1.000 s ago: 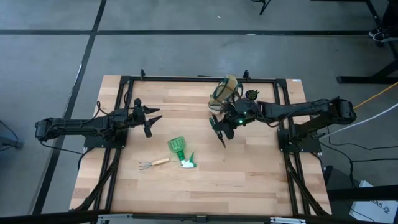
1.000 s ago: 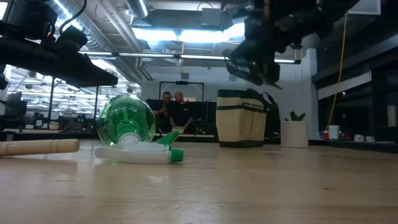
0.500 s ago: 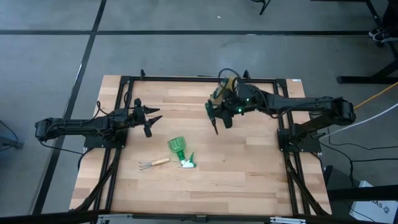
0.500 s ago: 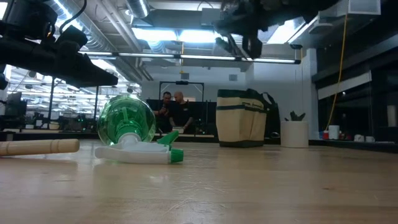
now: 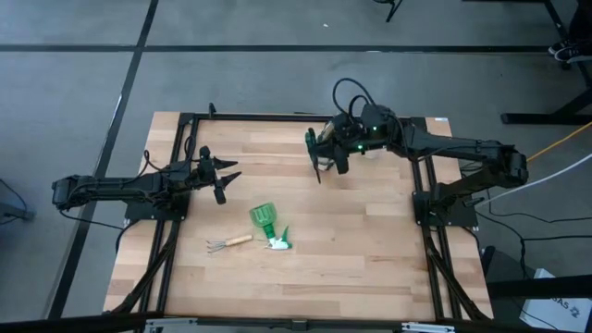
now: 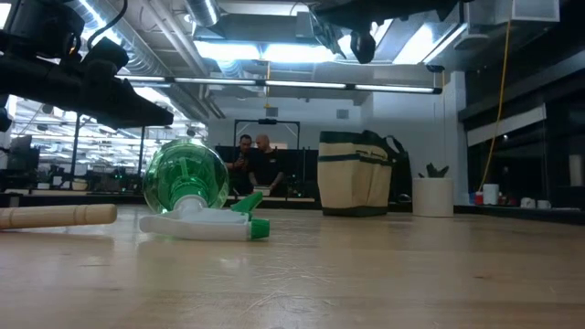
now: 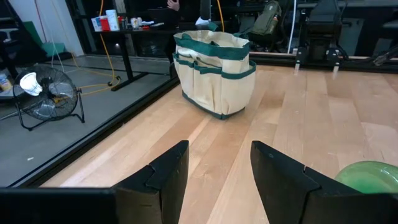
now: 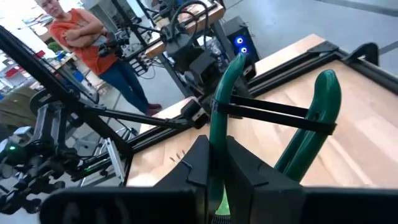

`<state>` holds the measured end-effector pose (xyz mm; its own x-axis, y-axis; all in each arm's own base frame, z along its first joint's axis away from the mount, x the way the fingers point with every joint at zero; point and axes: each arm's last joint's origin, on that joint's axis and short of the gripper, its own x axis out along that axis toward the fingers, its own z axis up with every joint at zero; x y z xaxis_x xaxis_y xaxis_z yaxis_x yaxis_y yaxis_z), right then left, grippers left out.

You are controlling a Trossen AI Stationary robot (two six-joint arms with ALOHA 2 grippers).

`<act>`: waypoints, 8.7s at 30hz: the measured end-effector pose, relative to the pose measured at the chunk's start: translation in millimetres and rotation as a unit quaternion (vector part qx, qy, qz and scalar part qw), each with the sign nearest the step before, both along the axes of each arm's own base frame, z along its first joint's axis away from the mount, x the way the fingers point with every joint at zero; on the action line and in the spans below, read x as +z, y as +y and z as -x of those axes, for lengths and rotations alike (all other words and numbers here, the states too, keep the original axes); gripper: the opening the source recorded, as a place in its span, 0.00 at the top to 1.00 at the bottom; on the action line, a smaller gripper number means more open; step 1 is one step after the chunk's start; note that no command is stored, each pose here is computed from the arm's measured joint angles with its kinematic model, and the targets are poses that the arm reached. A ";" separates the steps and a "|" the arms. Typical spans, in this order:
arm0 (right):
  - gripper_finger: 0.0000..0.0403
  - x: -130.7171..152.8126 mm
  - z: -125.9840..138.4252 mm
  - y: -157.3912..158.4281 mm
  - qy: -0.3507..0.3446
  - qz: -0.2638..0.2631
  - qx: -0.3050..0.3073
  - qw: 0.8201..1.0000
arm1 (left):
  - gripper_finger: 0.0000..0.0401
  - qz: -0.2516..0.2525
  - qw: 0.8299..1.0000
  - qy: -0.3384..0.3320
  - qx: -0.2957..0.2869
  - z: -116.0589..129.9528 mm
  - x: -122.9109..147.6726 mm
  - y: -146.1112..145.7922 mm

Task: Pick & Place Garden tools in Gardening bag
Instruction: Put the green shear scissors into the brown gardening bag, then put the green spray bottle into the brown gardening bag

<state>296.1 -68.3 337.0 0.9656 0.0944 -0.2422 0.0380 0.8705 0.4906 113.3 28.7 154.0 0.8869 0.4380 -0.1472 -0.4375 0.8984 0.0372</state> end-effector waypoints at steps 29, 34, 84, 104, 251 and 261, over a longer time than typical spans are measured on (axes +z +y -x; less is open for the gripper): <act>0.93 18.3 29.1 -75.9 -0.010 0.063 -0.109 0.992 | 0.58 0.000 1.000 0.000 0.000 0.0 0.1 0.0; 0.93 18.1 33.4 -83.4 -0.008 0.063 -0.124 0.990 | 0.58 0.000 1.000 0.000 0.000 0.0 0.1 0.0; 0.93 -59.5 5.6 -104.0 0.229 0.399 -0.005 0.888 | 0.58 0.000 1.000 0.000 0.000 0.0 0.0 0.0; 0.93 -60.4 13.5 -116.0 0.214 0.064 -0.215 0.951 | 0.58 0.000 1.000 0.000 0.000 0.0 0.0 0.0; 0.69 -103.2 -78.6 170.7 0.150 -0.201 -0.057 0.966 | 0.58 0.000 1.000 0.000 0.000 0.0 0.0 0.0; 0.69 -155.5 -92.8 174.7 0.219 -0.327 -0.144 0.908 | 0.58 0.000 1.000 0.000 0.000 0.0 0.1 0.0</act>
